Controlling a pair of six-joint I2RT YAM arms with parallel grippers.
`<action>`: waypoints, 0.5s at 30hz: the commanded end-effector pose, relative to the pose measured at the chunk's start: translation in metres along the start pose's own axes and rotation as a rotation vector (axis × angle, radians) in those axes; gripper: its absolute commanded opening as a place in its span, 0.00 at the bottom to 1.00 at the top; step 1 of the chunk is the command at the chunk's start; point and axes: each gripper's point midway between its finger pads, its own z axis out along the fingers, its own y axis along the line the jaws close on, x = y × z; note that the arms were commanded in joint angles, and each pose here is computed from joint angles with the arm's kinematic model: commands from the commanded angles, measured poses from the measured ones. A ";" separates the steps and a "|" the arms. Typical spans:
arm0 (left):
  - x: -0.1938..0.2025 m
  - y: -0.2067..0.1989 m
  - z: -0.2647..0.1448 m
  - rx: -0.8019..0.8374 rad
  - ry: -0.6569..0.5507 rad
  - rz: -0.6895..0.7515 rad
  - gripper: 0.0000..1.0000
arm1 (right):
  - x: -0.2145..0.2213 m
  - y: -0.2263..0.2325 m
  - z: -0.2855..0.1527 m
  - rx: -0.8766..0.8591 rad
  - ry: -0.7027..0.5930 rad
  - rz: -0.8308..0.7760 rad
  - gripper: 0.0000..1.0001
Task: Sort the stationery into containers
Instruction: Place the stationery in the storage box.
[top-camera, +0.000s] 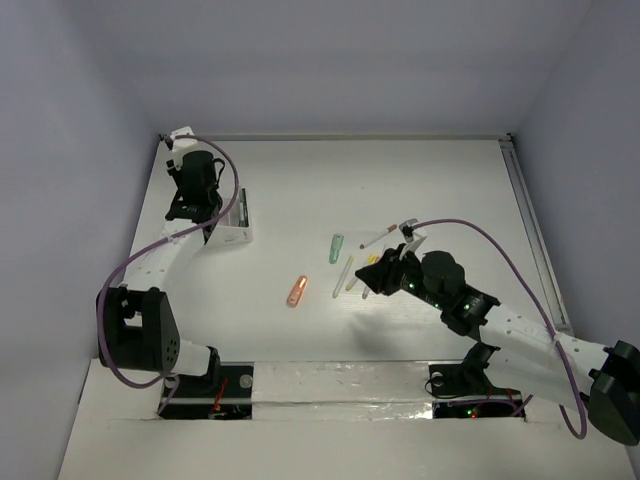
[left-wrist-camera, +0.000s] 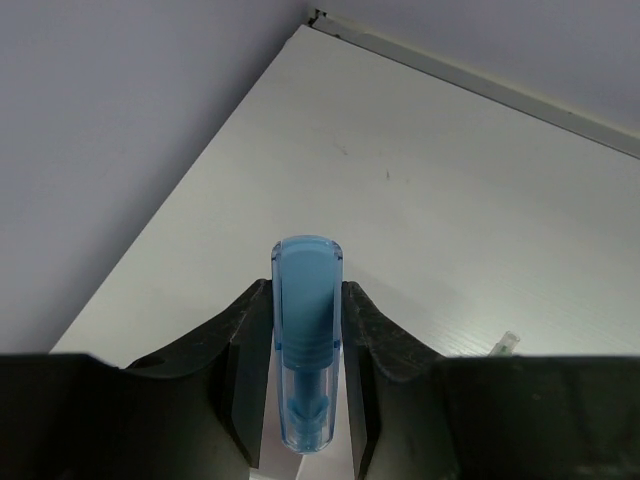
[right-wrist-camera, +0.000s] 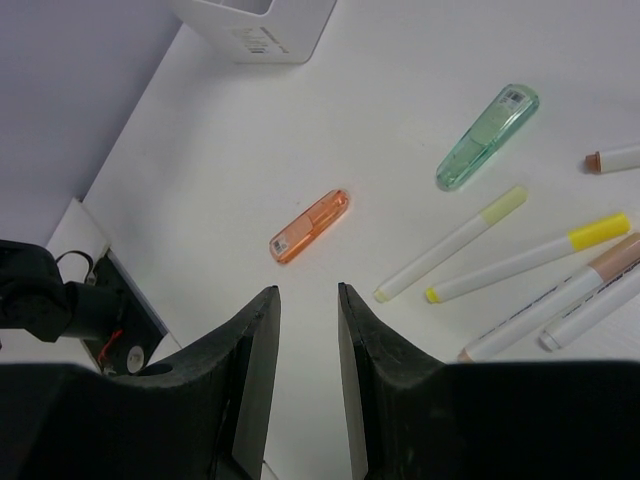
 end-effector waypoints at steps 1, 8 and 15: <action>-0.004 0.009 0.005 -0.052 -0.016 0.054 0.00 | -0.007 0.009 -0.002 -0.034 -0.022 -0.008 0.36; 0.008 0.017 0.011 -0.109 0.008 0.105 0.00 | -0.006 0.007 -0.002 -0.026 -0.024 -0.008 0.35; 0.014 0.020 0.014 -0.133 0.027 0.133 0.02 | -0.007 0.007 -0.002 -0.023 -0.027 -0.008 0.35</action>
